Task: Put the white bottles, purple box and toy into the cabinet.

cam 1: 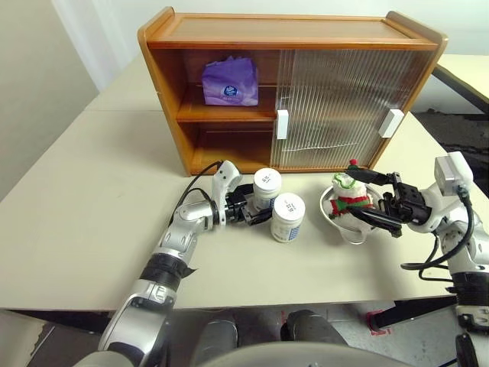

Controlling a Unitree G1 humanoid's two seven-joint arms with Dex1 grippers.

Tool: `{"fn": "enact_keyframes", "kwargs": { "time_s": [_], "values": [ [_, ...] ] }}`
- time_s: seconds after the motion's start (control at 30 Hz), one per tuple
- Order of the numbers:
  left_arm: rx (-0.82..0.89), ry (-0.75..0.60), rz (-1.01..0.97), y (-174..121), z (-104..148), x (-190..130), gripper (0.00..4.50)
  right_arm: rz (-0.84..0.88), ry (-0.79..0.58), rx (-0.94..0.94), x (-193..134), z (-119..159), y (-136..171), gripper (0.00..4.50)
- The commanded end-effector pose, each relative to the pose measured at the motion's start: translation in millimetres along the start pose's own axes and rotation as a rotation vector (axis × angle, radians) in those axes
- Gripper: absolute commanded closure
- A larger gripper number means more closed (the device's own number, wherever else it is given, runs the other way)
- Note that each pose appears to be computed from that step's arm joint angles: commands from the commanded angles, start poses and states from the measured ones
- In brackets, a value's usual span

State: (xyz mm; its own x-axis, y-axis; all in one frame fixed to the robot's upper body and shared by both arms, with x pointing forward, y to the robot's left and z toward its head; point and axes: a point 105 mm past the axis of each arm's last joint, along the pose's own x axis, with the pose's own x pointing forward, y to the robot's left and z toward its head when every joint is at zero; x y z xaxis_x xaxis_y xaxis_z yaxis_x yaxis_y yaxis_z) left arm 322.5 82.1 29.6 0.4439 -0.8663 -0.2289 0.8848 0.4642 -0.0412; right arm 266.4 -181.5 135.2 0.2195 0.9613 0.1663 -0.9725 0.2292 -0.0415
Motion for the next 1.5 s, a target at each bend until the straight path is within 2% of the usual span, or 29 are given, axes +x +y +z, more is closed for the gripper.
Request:
{"fn": "enact_keyframes", "kwargs": {
  "time_s": [0.03,0.07,0.1,0.17,0.23,0.27,0.47,0.83,1.0,1.5],
  "values": [
    [0.006,0.03,-0.046,-7.6,-6.5,6.3,0.04,0.007,0.019,-0.004,-2.5,-1.5,-0.1,0.0],
    [0.006,0.031,-0.047,-7.7,-6.7,6.7,0.04,0.007,0.02,-0.004,-2.8,-1.5,-0.3,0.0],
    [0.004,0.036,-0.048,-7.6,-7.5,6.9,0.22,0.006,0.02,-0.005,-3.1,-1.3,-0.5,0.0],
    [-0.005,0.053,-0.049,-7.3,-10.1,6.7,0.62,0.006,0.02,-0.006,-3.9,-1.1,-0.6,0.0],
    [-0.009,0.07,-0.047,-6.4,-12.8,5.8,1.22,0.005,0.021,-0.006,-4.6,-1.1,-0.7,0.0],
    [-0.009,0.079,-0.046,-6.2,-14.8,4.7,1.34,0.005,0.021,-0.006,-5.0,-1.5,-0.8,0.0],
    [-0.018,0.075,-0.012,-2.5,-17.4,-2.4,1.34,0.008,0.021,-0.005,-4.8,-2.9,-1.1,0.0],
    [0.066,-0.124,0.306,46.5,30.4,-18.9,1.34,0.013,0.016,0.003,-3.7,-6.6,-0.7,0.0],
    [0.043,-0.125,0.448,69.0,33.5,-22.9,1.34,0.009,0.011,0.005,-2.7,-7.6,0.0,0.0],
    [-0.019,-0.075,0.638,102.1,32.0,-8.4,1.34,0.001,-0.003,-0.001,-2.1,-5.6,0.0,0.0]
  ]
}}
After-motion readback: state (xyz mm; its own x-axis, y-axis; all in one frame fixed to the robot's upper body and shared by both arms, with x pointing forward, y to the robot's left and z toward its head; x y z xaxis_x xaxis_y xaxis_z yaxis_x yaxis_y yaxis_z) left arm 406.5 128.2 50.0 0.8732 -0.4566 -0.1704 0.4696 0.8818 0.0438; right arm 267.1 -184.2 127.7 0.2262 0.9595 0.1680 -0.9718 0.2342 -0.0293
